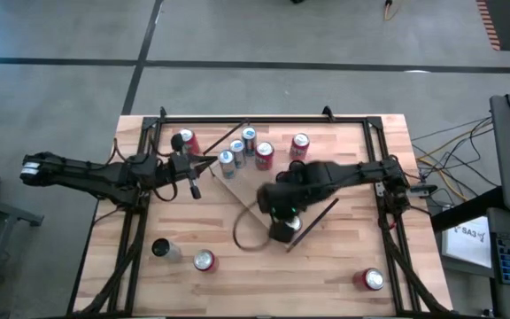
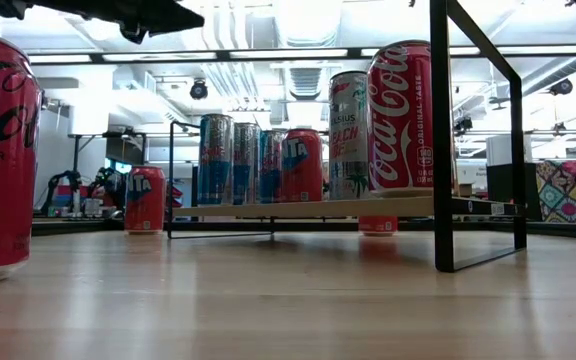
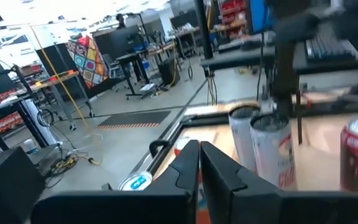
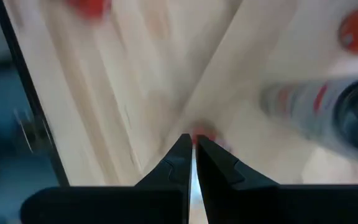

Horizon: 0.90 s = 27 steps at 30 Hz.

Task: Place canned beverage on shelf
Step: Put the right soda can on the shelf

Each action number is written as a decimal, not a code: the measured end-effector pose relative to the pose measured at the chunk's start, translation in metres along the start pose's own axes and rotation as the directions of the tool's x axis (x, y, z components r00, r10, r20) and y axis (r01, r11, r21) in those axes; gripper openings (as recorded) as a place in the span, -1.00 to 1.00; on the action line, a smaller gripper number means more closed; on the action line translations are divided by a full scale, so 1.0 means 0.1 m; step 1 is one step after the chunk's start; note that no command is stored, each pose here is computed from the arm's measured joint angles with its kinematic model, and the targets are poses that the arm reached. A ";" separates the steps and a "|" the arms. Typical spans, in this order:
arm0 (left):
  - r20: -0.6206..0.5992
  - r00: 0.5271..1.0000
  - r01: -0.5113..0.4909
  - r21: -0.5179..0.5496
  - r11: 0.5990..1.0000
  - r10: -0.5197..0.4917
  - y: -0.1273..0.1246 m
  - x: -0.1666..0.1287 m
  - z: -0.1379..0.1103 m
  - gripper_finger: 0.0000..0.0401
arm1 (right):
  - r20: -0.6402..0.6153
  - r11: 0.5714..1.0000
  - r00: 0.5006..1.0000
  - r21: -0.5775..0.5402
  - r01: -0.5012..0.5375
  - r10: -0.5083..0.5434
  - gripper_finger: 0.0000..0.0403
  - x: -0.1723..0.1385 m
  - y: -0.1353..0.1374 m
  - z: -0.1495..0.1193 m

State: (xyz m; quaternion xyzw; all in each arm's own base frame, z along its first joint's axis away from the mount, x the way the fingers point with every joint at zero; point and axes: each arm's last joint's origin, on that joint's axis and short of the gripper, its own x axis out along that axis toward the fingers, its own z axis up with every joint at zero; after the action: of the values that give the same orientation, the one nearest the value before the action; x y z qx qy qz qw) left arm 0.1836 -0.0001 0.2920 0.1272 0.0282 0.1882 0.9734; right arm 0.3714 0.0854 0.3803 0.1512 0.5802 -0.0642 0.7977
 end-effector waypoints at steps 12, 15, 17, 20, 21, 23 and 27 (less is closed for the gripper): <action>0.116 0.978 0.204 -0.324 0.924 -0.175 -0.10 0.00 0.08 -1.00 | -0.029 0.956 0.997 -0.282 -0.083 0.078 -0.94 -0.30 0.59 -0.64; 0.195 0.945 0.317 -0.351 0.881 -0.262 -0.18 -0.01 0.14 -1.00 | -0.010 0.940 0.993 -0.322 -0.117 0.121 -0.94 -0.41 0.69 -0.76; 0.239 0.927 0.360 -0.353 0.863 -0.289 -0.25 -0.02 0.18 -1.00 | 0.005 0.930 0.988 -0.338 -0.141 0.152 -0.94 -0.47 0.74 -0.84; 0.296 0.902 0.410 -0.356 0.840 -0.315 -0.34 -0.04 0.24 -1.00 | 0.006 0.923 0.984 -0.349 -0.164 0.177 -0.94 -0.54 0.81 -0.95; 0.309 0.894 0.426 -0.355 0.832 -0.326 -0.37 -0.04 0.25 -1.00 | 0.004 0.920 0.983 -0.354 -0.169 0.182 -0.94 -0.55 0.84 -0.99; 0.331 0.879 0.453 -0.353 0.819 -0.343 -0.43 -0.05 0.26 -1.00 | -0.004 0.913 0.982 -0.369 -0.176 0.188 -0.94 -0.55 0.89 -1.05; 0.367 0.854 0.494 -0.351 0.795 -0.369 -0.57 -0.03 0.27 -1.00 | 0.007 0.905 0.986 -0.398 -0.151 0.168 -0.94 -0.53 0.97 -1.17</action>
State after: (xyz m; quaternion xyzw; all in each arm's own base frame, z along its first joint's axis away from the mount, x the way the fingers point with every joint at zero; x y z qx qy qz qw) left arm 0.2046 -0.0589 0.3033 -0.0767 -0.1235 -0.0595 0.9876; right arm 0.2753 0.2108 0.4133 0.0324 0.5504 0.1169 0.8260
